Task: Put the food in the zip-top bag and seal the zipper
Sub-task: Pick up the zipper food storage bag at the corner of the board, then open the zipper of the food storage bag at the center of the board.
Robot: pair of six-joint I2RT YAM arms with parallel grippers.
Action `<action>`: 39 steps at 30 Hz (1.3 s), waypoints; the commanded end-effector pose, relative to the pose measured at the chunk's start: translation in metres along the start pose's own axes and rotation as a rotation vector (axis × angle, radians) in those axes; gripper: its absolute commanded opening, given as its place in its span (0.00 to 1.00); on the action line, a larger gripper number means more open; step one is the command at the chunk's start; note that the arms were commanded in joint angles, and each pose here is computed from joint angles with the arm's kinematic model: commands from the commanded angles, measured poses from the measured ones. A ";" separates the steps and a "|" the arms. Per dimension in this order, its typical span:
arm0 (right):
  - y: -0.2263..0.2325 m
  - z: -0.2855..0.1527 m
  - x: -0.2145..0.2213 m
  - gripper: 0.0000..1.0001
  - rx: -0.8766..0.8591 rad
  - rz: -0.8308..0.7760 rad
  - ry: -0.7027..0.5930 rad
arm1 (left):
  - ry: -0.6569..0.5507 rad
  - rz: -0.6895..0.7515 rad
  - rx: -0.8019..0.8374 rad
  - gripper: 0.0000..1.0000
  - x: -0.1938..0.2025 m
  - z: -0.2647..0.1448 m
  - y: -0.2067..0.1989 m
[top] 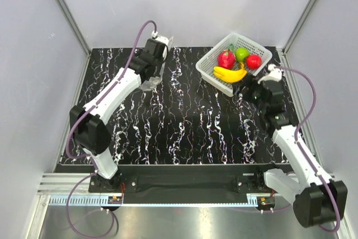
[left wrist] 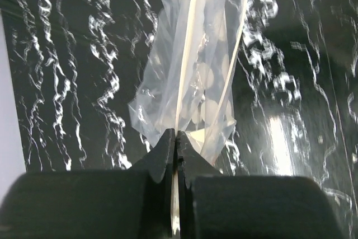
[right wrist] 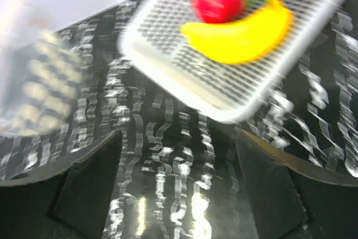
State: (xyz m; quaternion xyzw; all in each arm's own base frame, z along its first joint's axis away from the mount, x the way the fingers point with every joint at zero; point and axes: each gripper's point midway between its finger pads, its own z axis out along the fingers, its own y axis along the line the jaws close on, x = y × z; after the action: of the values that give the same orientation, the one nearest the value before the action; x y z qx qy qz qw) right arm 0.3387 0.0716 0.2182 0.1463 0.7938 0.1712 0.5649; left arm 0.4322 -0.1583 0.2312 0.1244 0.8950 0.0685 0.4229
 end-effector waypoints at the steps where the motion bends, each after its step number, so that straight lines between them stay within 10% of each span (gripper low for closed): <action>1: 0.046 0.002 -0.009 0.88 -0.201 -0.083 0.085 | 0.039 0.038 0.028 0.00 0.016 -0.031 0.001; 9: 0.140 -0.003 0.009 0.72 -0.512 0.111 0.298 | -0.002 -0.077 0.229 0.00 0.052 -0.067 -0.023; 19: 0.198 0.017 0.071 0.76 -0.319 0.296 0.392 | -0.153 -0.370 0.276 0.00 0.090 -0.070 -0.046; 39: 0.258 0.030 0.130 0.72 -0.305 0.191 0.392 | -0.220 -0.336 0.236 0.00 0.116 -0.079 -0.073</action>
State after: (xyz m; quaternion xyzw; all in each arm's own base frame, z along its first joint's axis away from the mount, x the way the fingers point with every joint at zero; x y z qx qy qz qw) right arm 0.3173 0.3548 0.1702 0.0876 0.8686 0.3484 0.3413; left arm 0.2790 -0.1950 0.1599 0.0557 0.8749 -0.1145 0.4673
